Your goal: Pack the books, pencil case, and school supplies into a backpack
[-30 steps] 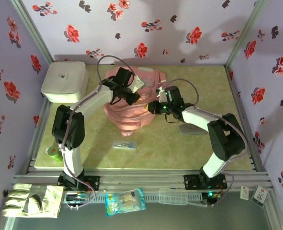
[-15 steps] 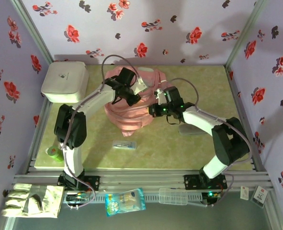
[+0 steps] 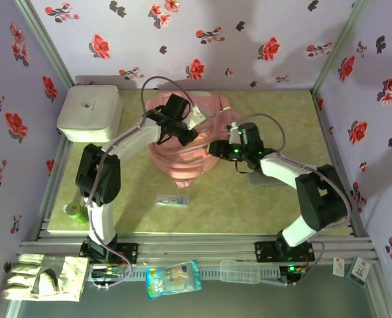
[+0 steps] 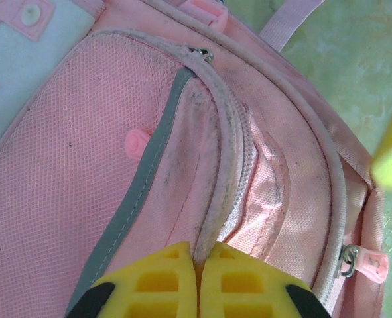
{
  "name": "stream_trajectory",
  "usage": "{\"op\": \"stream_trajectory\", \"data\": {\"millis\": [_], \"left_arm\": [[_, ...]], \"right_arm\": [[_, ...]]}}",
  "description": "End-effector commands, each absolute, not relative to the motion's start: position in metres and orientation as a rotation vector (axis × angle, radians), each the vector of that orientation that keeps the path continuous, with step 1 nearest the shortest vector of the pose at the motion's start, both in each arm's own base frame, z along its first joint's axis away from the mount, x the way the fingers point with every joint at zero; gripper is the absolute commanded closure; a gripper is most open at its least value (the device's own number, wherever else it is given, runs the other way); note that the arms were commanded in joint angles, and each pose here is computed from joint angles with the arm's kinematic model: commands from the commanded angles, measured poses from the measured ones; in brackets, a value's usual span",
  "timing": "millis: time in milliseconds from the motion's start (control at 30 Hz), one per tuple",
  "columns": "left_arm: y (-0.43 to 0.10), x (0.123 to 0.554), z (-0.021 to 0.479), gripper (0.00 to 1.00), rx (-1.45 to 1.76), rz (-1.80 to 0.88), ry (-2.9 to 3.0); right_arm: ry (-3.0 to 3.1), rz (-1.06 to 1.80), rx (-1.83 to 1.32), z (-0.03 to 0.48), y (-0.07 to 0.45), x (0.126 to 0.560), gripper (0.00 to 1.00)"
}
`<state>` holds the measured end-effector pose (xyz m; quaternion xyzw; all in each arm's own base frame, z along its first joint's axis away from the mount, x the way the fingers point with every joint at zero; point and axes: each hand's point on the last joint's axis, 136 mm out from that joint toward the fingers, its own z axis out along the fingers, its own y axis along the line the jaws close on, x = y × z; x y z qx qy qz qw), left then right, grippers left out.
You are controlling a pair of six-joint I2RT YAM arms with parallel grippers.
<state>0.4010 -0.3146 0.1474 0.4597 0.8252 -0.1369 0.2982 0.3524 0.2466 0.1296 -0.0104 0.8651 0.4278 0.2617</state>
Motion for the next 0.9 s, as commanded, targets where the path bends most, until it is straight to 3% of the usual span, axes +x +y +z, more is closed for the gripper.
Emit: {"op": "stream_trajectory", "data": {"millis": [0,233,400,733,867], "left_arm": [[-0.318,0.406,0.197,1.0,1.149,-0.408,2.049],[-0.32,0.402,0.212,1.0,1.142,-0.434,1.991],[-0.321,0.403,0.213,1.0,1.14,-0.435,1.985],[-0.317,0.396,0.206,1.0,1.168,-0.428,2.003],[-0.311,0.391,0.21,0.83,1.146,-0.414,1.999]], "right_arm": [[2.212,1.299,0.197,0.163,0.232,0.373,0.45],[2.141,1.518,0.492,0.185,0.236,0.402,0.32],[2.166,1.568,0.613,0.176,0.246,0.421,0.31],[2.202,1.678,0.536,0.182,0.286,0.433,0.31],[2.266,1.662,0.547,0.171,0.297,0.433,0.39]]}}
